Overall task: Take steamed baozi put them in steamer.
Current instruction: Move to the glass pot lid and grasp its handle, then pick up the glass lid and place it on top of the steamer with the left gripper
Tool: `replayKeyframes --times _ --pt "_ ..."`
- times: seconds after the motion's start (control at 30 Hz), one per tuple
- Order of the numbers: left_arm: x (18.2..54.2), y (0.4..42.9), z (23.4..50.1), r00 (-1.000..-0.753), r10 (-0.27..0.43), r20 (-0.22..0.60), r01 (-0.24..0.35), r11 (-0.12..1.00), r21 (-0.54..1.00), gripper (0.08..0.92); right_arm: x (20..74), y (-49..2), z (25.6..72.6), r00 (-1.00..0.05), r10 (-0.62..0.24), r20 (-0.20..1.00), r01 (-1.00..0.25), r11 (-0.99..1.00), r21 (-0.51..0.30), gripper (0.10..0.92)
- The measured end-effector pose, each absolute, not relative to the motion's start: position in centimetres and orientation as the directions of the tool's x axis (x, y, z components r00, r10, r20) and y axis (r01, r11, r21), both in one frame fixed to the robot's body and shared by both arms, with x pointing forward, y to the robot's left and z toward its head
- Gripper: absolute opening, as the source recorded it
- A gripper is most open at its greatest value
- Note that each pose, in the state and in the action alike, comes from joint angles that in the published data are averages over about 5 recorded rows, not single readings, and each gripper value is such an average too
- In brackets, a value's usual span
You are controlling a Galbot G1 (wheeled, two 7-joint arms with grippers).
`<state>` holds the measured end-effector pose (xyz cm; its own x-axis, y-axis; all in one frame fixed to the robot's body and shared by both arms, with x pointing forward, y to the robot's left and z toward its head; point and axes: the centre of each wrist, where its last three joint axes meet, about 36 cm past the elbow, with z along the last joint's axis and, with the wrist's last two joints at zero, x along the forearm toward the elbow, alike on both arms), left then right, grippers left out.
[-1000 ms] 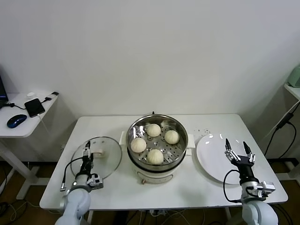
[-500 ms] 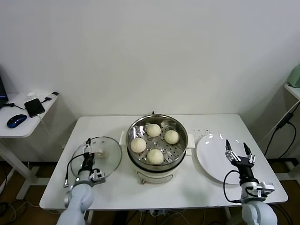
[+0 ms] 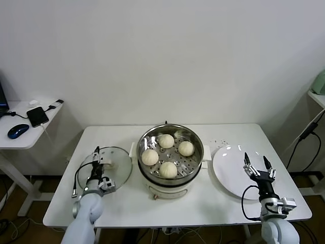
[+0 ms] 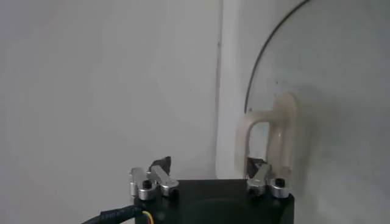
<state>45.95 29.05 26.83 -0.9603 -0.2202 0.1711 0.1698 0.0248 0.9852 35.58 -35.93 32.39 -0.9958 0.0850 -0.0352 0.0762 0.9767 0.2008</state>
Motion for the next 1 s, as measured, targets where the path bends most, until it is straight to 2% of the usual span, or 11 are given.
replayKeyframes --times 0.43,0.63,0.83,1.0 --pt "45.9 29.4 25.5 -0.953 -0.228 0.201 0.194 0.054 0.98 0.351 35.5 -35.8 32.2 -0.996 0.085 -0.026 0.078 0.978 0.194 0.823" --pt "45.5 29.3 25.4 -0.943 -0.259 0.207 0.193 0.079 0.978 0.193 35.5 -35.6 32.1 -0.996 0.086 -0.025 0.08 0.977 0.197 0.823" --pt "44.6 28.6 26.4 -0.935 -0.302 0.184 0.16 0.104 0.982 0.168 35.4 -35.7 32.1 -0.996 0.087 -0.025 0.081 0.977 0.197 0.823" --pt "43.7 27.7 28.7 -0.927 -0.348 0.14 0.116 0.089 0.989 0.166 35.5 -35.7 32.2 -0.996 0.091 -0.026 0.084 0.976 0.201 0.823"
